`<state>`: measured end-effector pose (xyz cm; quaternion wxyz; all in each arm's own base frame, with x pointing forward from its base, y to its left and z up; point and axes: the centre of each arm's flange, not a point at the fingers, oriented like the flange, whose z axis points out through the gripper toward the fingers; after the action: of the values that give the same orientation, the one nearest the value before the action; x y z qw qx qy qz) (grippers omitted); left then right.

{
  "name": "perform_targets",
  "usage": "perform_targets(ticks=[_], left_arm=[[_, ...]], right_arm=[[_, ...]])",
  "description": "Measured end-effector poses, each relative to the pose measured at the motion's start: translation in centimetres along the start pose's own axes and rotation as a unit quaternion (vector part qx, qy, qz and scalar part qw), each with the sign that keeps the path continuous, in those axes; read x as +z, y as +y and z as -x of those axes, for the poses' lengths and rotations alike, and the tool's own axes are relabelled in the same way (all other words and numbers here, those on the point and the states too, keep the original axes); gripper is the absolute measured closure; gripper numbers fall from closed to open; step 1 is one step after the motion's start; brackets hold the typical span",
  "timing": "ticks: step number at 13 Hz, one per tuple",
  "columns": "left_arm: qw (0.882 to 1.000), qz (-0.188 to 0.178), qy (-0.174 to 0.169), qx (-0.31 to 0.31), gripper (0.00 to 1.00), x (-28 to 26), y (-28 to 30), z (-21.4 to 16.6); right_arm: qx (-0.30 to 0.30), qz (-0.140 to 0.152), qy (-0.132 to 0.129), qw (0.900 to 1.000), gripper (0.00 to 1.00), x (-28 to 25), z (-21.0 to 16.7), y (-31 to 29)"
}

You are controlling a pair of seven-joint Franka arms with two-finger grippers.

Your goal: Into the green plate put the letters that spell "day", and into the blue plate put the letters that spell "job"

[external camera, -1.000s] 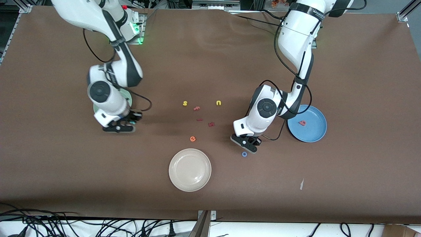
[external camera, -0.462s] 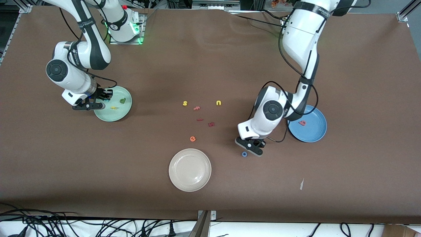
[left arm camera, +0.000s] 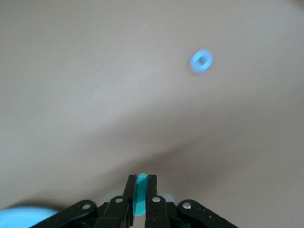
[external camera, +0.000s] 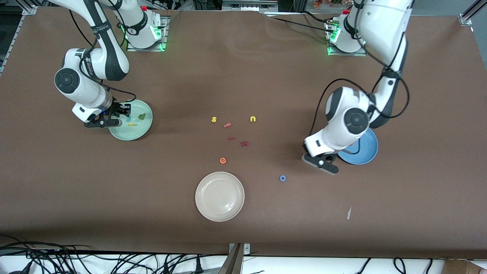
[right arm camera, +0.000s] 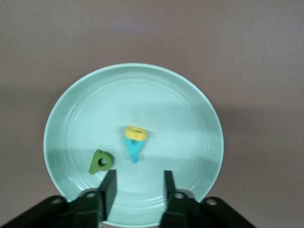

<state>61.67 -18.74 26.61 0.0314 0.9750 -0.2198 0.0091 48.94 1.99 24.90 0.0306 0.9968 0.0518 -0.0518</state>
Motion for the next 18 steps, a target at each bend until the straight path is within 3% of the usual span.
perform_targets(ticks=[4, 5, 7, 9, 10, 13, 14, 15, 17, 18], left_arm=[[1.000, -0.002, -0.029, -0.011, 0.89, -1.0, -8.6, 7.7], [0.999, 0.002, -0.035, -0.017, 0.89, -0.9, -9.3, 9.2], [0.999, 0.006, -0.043, -0.021, 0.89, -0.4, -9.2, 11.0], [0.999, 0.010, -0.050, -0.019, 0.84, 0.2, -8.7, 11.6], [0.998, 0.010, -0.052, -0.018, 0.75, 0.4, -8.6, 11.7], [0.999, 0.009, -0.047, -0.016, 0.45, 0.2, -8.3, 11.5], [0.999, 0.009, -0.045, -0.013, 0.32, 0.2, -8.1, 11.3], [0.999, 0.009, -0.042, -0.009, 0.27, 0.1, -7.7, 11.0], [1.000, 0.006, -0.027, 0.010, 0.27, -0.7, -6.0, 9.4], [1.000, 0.002, -0.011, 0.025, 0.27, -1.3, -4.6, 7.7]], right_arm=[[-0.003, 0.001, 0.006, 1.000, 0.04, -0.2, -0.3, -0.3], [-0.003, 0.001, 0.011, 1.000, 0.00, -0.6, -0.6, -0.3], [-0.003, -0.001, 0.021, 1.000, 0.00, -2.3, -1.6, -0.3], [-0.005, -0.006, -0.007, 1.000, 0.00, -6.6, -3.2, -0.2], [-0.009, -0.008, -0.025, 1.000, 0.00, -9.9, -4.1, -0.2], [-0.027, -0.016, -0.010, 0.999, 0.00, -20.5, -5.6, 0.0], [-0.028, -0.020, -0.017, 0.999, 0.00, -22.9, -5.3, 0.1], [-0.030, -0.022, -0.032, 0.999, 0.00, -25.1, -4.7, 0.1], [-0.034, -0.025, -0.064, 0.997, 0.00, -29.8, -3.3, 0.2], [-0.036, -0.026, -0.067, 0.997, 0.00, -31.7, -2.9, 0.2]])
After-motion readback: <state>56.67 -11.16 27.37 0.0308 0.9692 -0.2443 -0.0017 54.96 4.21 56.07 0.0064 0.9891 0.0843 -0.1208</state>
